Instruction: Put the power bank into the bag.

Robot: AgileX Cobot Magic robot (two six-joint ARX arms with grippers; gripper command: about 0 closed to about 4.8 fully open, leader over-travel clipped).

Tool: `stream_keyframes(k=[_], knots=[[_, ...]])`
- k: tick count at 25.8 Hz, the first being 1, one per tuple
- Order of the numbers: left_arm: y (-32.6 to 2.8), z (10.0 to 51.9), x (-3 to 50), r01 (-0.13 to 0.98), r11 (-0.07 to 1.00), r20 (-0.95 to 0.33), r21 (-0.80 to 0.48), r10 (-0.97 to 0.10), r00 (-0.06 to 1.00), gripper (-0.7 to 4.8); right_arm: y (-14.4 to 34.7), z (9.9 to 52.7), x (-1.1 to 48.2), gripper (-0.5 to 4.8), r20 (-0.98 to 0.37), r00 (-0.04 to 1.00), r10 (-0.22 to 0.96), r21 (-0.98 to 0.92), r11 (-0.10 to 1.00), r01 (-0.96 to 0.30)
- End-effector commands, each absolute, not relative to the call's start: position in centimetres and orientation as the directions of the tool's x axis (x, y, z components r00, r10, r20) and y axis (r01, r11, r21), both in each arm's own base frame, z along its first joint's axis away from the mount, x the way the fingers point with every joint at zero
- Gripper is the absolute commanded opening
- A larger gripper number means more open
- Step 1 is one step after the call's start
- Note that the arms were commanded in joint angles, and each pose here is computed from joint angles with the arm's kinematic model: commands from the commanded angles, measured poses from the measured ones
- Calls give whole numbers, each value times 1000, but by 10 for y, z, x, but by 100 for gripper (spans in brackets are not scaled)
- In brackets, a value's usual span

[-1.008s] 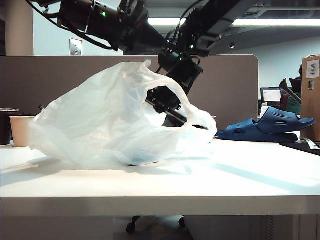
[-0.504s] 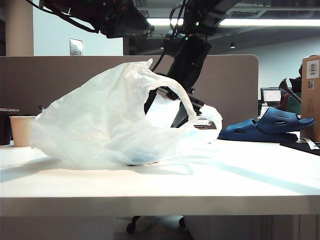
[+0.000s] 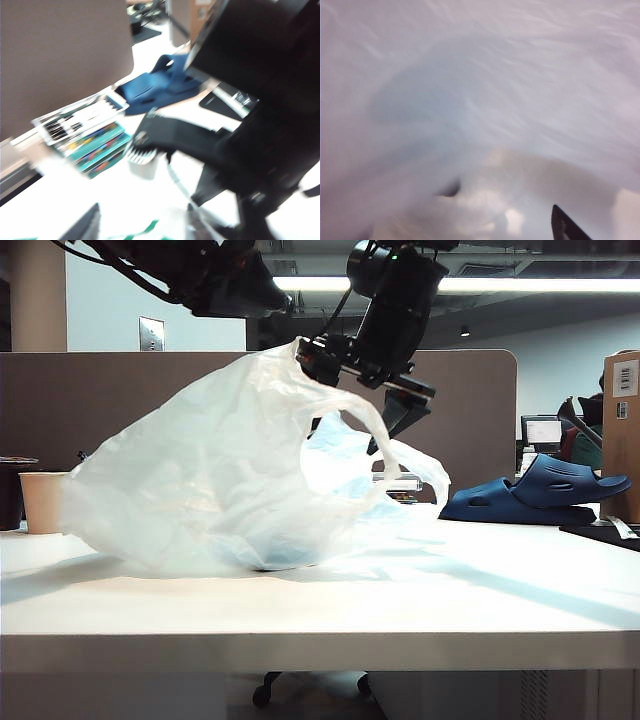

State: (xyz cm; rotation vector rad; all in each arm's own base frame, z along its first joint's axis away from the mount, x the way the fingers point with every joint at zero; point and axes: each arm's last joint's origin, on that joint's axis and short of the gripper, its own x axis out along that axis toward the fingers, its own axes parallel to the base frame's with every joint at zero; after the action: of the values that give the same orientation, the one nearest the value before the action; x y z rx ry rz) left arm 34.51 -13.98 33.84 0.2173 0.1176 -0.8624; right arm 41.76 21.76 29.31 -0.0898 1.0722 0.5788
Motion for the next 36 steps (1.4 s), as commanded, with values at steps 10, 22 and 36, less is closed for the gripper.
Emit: stream_keyframes(k=[10,22,36], knots=[[-119,372,322,451,805,-178,387,-414,893,314,194,316,399,479,-907,341,245,75,894,-442],[-89,386,306,342,827,-216,446,-272,938,313,172,341,390,479,-895,383,228,60,913,-403],[0,406,276,166,960,-253,226,-107,962,313,72,408,361,296,-843,518,147,52,980,-194]])
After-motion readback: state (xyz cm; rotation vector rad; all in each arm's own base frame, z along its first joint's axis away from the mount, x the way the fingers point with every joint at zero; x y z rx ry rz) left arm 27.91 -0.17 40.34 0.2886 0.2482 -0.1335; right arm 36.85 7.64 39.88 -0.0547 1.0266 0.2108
